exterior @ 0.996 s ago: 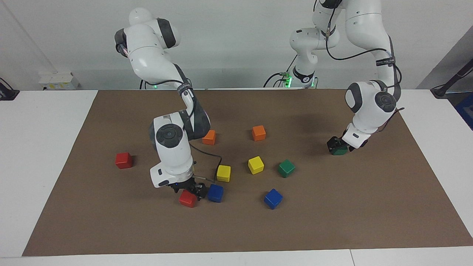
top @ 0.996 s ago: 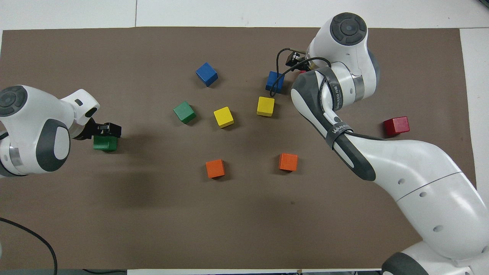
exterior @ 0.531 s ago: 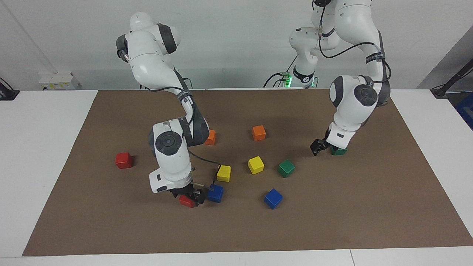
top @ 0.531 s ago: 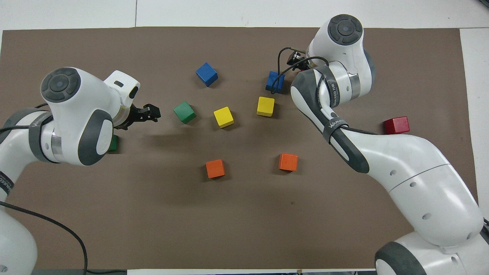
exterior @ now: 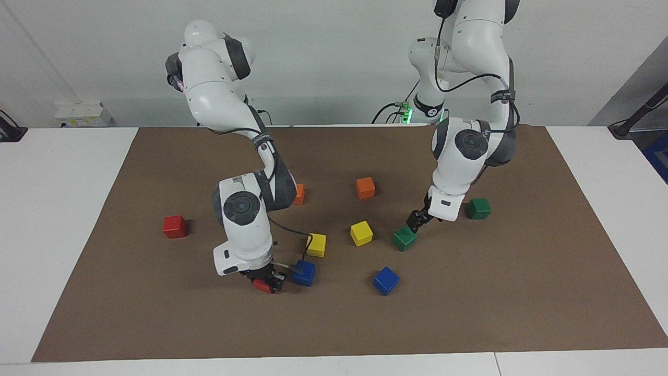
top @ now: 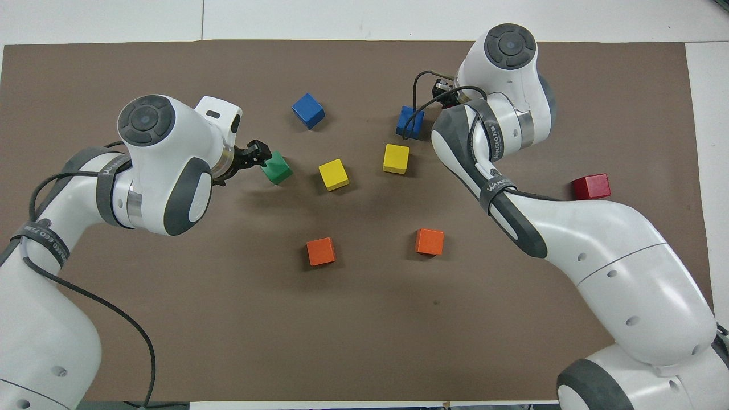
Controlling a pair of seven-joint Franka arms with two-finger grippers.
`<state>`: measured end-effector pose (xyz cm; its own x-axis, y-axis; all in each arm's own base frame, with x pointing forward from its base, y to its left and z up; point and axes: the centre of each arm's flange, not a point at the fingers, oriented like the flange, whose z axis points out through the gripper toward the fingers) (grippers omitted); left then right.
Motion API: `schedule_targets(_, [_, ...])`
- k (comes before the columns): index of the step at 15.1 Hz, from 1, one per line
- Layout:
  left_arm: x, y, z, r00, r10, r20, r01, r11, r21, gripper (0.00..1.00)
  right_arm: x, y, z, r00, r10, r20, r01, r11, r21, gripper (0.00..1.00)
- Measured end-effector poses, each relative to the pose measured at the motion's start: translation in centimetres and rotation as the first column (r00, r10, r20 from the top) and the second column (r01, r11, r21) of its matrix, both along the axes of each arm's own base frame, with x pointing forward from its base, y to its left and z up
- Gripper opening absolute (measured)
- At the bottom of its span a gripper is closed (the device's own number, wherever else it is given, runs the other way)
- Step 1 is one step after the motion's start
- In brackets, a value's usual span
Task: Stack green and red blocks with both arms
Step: 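Grasp red with the right gripper while the left gripper reaches green, then carry red outward with the right gripper while the left gripper grasps green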
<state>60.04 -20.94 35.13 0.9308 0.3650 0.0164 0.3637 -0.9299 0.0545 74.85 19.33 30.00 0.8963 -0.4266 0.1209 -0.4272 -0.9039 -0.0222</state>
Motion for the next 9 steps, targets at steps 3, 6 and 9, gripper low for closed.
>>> schedule_targets(3, [0.0,-2.6,-0.3,0.999,0.053,0.0,-0.053,0.999,-0.006,1.0,0.0,0.0,0.0,1.0,0.001,0.0,-0.001,1.0,-0.001,0.55])
schedule_targets(6, [0.0,-3.8,-1.0,0.997,0.076,0.0,-0.076,0.997,-0.01,1.0,-0.2,-0.8,1.1,0.998,0.06,-0.029,-0.061,0.997,-0.045,0.55])
schedule_targets(9, [0.2,-3.5,-1.4,0.996,0.088,-0.001,-0.088,0.996,-0.007,1.0,-1.1,-5.3,7.5,0.981,0.168,-0.096,-0.176,0.981,-0.086,0.55])
